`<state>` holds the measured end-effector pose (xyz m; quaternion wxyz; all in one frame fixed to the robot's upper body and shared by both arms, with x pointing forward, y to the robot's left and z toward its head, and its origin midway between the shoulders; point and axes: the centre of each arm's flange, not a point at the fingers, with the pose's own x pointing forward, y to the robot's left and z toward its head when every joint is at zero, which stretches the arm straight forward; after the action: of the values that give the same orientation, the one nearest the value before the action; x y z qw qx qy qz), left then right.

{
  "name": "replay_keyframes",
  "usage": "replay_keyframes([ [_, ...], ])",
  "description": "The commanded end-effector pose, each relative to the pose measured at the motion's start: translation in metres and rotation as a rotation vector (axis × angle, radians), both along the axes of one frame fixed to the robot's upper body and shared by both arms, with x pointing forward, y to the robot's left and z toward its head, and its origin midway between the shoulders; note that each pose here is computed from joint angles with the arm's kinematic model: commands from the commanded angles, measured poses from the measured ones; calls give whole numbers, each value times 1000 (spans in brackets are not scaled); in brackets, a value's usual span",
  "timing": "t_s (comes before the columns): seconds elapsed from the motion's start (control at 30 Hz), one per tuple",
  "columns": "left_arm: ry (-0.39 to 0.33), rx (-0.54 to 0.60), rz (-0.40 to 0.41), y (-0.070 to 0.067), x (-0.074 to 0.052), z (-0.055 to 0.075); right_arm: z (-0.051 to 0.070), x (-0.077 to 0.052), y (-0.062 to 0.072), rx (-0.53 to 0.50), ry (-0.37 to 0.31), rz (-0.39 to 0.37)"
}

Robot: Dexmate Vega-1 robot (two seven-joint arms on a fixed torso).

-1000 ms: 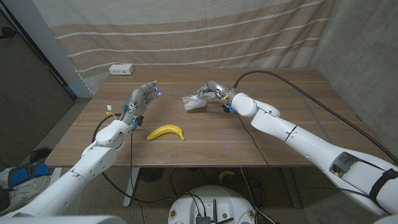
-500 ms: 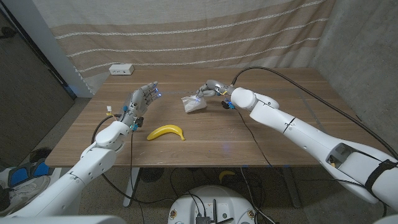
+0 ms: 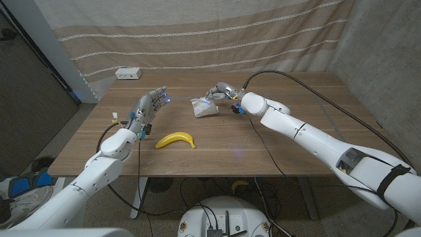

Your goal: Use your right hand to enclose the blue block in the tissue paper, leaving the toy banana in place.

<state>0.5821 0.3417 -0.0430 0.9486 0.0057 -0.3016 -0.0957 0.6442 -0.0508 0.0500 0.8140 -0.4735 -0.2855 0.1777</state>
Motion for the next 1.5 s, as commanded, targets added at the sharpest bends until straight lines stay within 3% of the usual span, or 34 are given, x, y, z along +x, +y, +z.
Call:
replay_keyframes([
  [0.03, -2, -6, 5, 0, -1, -1, -5, 24, 7, -54, -36, -80],
  [0.4, 6, -19, 14, 0, -2, -3, -15, 40, 7, -88, -89, -114],
  [0.8, 6, -18, 15, -2, -2, -3, -22, 46, 4, -83, -188, -139],
  [1.5, 4, -12, 13, -3, -4, -3, -29, 49, 2, -93, -231, -179],
])
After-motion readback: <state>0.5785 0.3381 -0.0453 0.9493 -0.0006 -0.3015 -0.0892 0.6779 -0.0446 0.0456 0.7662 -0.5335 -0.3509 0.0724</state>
